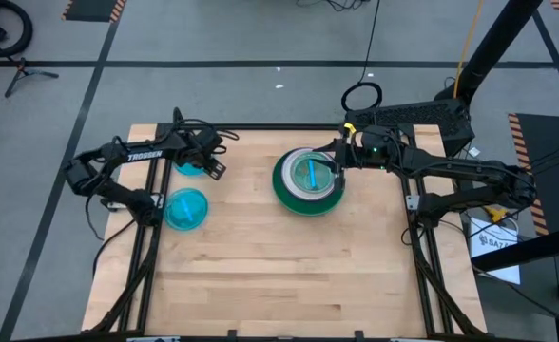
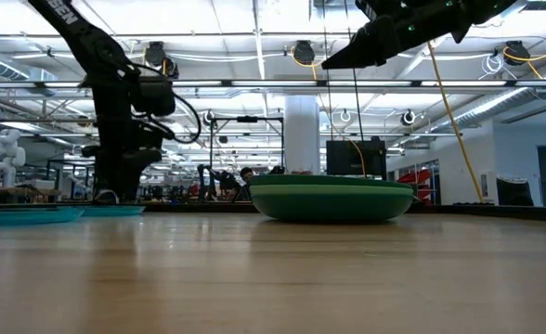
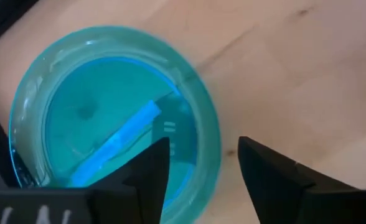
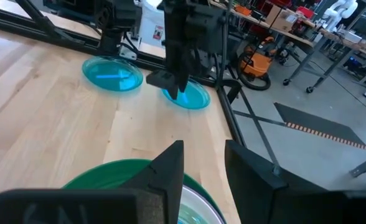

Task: Stack plastic plates
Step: Stack the top blue plate on the right blue plate

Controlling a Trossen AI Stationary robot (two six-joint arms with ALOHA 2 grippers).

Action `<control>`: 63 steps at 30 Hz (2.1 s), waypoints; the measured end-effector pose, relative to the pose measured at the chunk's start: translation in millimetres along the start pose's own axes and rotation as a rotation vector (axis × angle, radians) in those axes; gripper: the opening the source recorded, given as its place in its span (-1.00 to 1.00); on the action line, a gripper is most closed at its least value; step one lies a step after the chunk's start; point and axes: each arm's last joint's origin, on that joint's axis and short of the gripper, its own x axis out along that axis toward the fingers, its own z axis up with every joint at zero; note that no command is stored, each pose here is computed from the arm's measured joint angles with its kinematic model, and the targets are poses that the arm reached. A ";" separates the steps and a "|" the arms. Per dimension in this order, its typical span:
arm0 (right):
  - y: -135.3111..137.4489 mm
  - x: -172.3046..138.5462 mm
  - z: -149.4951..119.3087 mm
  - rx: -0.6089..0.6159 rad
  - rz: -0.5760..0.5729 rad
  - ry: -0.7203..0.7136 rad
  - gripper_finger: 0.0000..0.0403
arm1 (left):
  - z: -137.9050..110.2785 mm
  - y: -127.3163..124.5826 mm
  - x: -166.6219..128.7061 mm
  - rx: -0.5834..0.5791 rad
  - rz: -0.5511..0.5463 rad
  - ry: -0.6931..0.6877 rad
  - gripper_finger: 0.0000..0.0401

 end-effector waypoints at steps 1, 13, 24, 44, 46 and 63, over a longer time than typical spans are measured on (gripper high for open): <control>0.0 0.0 0.0 0.001 0.000 0.000 -0.45 | 0.2 -0.5 3.4 -0.003 0.010 0.009 -0.01; 0.0 0.0 0.0 0.002 0.000 0.000 -0.45 | 4.0 -6.4 27.7 0.005 0.025 0.041 0.01; 0.0 0.0 0.0 0.002 0.000 0.000 -0.45 | 7.6 -7.5 33.9 0.036 0.046 0.021 -0.06; 0.1 0.0 0.0 0.002 0.000 0.000 -0.45 | 7.8 -16.3 33.5 0.061 0.069 -0.012 -0.80; 0.1 0.0 0.0 0.002 0.000 0.000 -0.45 | 8.2 -16.4 33.3 0.060 0.069 -0.014 -0.84; 0.0 0.0 0.2 0.002 0.000 0.000 -0.45 | 5.7 -34.2 8.6 0.165 0.011 -0.105 -0.96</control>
